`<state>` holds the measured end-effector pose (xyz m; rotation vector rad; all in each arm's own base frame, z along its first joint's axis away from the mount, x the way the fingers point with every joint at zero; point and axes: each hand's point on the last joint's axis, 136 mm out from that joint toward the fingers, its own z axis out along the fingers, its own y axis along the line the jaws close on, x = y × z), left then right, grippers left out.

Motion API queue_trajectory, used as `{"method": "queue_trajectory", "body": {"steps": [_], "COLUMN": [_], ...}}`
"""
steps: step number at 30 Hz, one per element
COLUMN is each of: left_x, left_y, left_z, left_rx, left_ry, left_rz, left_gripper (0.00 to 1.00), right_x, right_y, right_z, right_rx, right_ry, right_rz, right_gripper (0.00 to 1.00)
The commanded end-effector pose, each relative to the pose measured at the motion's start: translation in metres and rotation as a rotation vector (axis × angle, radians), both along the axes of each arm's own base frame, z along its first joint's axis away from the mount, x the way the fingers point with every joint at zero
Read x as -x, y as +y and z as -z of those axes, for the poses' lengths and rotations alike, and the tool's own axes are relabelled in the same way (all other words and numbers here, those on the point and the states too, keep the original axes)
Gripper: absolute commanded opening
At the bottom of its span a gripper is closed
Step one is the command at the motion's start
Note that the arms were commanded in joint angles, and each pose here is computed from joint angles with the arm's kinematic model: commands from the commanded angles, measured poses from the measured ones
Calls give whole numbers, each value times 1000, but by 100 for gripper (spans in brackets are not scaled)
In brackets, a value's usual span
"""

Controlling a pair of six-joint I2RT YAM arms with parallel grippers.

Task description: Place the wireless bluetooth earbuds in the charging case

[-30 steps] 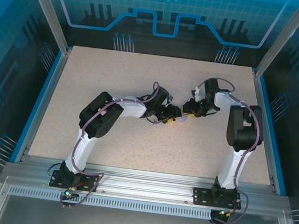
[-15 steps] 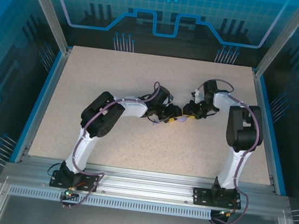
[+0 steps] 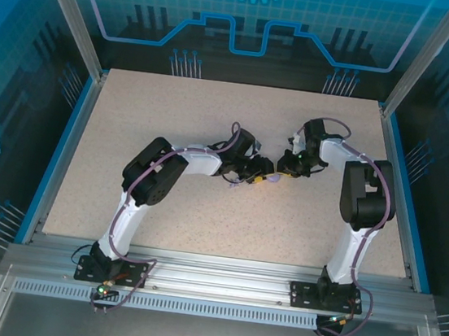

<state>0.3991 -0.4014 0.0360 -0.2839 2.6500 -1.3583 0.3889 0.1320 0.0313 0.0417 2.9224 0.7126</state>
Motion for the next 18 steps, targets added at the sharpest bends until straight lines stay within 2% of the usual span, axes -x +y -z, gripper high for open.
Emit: {"method": "queue_trajectory", "body": {"steps": [1,9,12,18], "left_x": [-2,-3,-2,-2], "left_y": [0,-5,-4,-8], "left_z": [23,25,29,29], "left_rx": [-6,9,1,14], "left_ry": [23,25,34,43], "left_rz": [-8,8,10,18], "left_gripper": [43,37,31,27], "right_x": [24,25,25,24], "right_y": [0,2,3,8], "right_z": [11,11,8,-3], "right_rx": [46,53,49,18], "right_ry": [76,79,71,48], "right_rz": [-11,-20,-22,-24], "right_gripper": [15,15,15,15]}}
